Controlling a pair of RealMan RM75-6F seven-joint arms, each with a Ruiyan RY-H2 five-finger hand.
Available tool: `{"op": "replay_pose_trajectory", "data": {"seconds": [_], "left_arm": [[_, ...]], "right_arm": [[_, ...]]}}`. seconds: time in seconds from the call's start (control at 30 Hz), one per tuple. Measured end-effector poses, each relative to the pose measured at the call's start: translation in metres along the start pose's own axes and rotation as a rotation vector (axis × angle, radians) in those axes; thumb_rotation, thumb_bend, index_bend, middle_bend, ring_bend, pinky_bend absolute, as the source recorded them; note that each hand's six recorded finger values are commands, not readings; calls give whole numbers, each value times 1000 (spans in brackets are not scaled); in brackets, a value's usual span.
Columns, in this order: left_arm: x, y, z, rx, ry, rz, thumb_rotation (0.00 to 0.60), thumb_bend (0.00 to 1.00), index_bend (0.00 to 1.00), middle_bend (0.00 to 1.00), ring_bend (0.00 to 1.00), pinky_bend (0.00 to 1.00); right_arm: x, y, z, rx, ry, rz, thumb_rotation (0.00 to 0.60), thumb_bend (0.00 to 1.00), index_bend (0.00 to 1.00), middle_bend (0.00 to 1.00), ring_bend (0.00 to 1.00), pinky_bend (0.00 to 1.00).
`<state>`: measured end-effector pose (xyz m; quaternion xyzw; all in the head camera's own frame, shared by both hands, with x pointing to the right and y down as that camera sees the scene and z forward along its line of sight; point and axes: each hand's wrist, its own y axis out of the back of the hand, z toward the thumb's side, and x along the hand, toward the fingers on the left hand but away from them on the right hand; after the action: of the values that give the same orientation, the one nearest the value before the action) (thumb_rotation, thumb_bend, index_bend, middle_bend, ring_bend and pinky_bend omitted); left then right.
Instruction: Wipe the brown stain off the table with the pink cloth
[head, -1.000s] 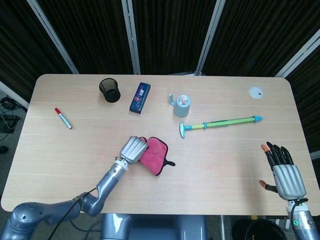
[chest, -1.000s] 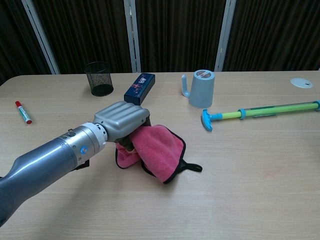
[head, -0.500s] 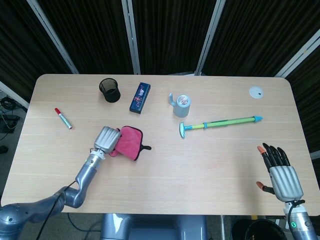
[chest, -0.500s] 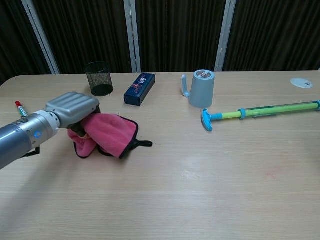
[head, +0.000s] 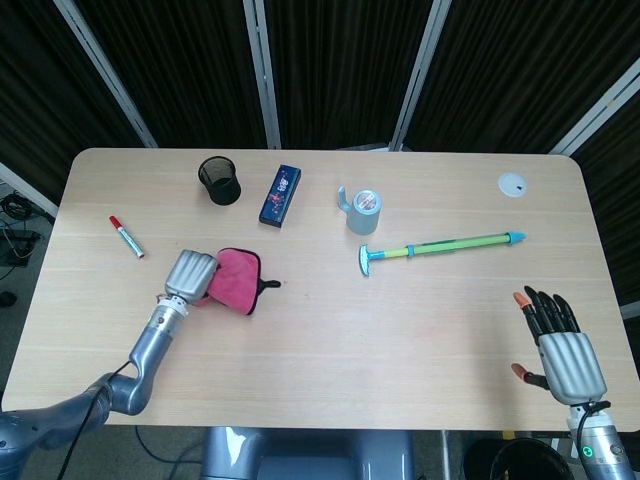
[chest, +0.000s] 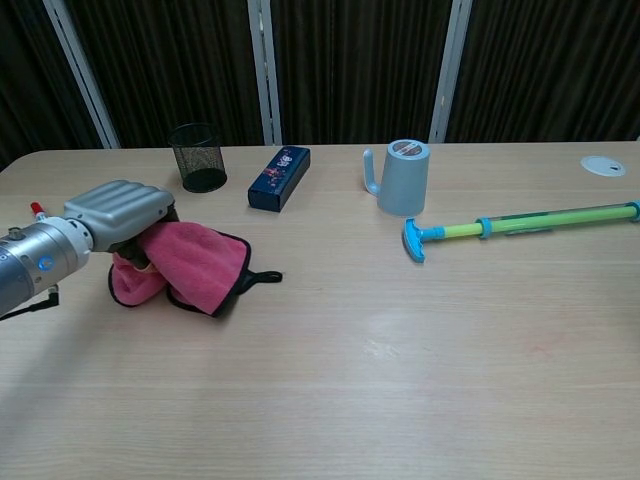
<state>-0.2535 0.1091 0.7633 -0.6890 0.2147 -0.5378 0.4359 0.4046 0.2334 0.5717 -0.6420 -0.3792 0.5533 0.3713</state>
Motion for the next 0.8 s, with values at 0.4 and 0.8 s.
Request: {"op": "replay_pose_trajectory", "data": {"seconds": [0.4, 0.8], "left_arm": [[-7, 20, 129, -113, -247, 62, 600, 414, 861, 705, 614, 610], [1, 33, 156, -79, -279, 107, 600, 414, 861, 704, 614, 610]], "right_arm": [[0, 5, -6, -13, -14, -10, 600, 0, 0, 0, 0, 0], [2, 7, -10, -13, -25, -13, 600, 0, 0, 0, 0, 0]]}}
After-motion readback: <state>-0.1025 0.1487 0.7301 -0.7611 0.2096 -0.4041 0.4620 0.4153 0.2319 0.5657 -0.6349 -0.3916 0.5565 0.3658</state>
